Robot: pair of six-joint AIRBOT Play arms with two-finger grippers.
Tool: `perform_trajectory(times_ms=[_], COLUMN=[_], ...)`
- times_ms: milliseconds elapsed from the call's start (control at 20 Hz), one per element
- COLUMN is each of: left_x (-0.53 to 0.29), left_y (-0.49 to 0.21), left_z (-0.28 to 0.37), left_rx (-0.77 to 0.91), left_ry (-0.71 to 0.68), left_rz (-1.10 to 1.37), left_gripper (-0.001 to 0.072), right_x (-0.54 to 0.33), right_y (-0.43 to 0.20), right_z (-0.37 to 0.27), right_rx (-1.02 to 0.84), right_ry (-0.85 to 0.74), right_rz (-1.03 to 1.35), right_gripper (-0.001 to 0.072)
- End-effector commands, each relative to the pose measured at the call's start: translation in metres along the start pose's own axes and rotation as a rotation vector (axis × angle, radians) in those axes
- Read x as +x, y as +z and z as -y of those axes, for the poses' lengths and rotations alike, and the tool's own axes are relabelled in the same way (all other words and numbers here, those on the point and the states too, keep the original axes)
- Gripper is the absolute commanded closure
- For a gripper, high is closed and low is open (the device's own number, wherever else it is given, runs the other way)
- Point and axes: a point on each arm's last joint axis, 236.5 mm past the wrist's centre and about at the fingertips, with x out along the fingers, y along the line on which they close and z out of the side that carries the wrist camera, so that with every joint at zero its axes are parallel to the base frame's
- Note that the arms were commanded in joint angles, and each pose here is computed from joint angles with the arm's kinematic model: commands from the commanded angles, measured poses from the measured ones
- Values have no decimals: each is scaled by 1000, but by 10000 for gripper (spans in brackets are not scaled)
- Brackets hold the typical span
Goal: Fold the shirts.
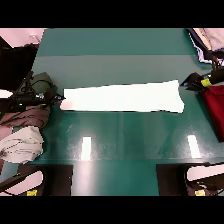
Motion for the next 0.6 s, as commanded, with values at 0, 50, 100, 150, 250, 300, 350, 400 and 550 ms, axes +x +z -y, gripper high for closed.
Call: perform_trajectory(times_ms=[0,50,100,150,250,300,350,400,550], left_x=[-2,-3,-4,-4,3,8,15,21,39], left_y=[-26,-32,-37,-42,-49,-54,-60,-65,-78], left_z=[13,15,18,20,28,34,41,48,68], left_rx=[13,12,11,9,31,52,79,95,160], left_ry=[-54,-66,-75,-82,-85,-85,-87,-87,-88], left_rz=[-111,-138,-160,-178,-199,-207,-216,-223,-226], left_gripper=[685,685,685,685,686,685,685,685,685], right_x=[9,14,17,20,28,32,36,40,50], right_y=[-18,-19,-19,-18,-14,-14,-14,-14,-14], right_z=[28,37,43,48,54,56,58,56,42], right_rx=[122,140,145,141,146,148,152,146,147], right_ry=[123,126,131,133,138,141,145,159,250], right_rz=[-54,-64,-69,-73,-85,-95,-103,-108,-125], right_gripper=[176,176,176,176,176,176,176,176,176])
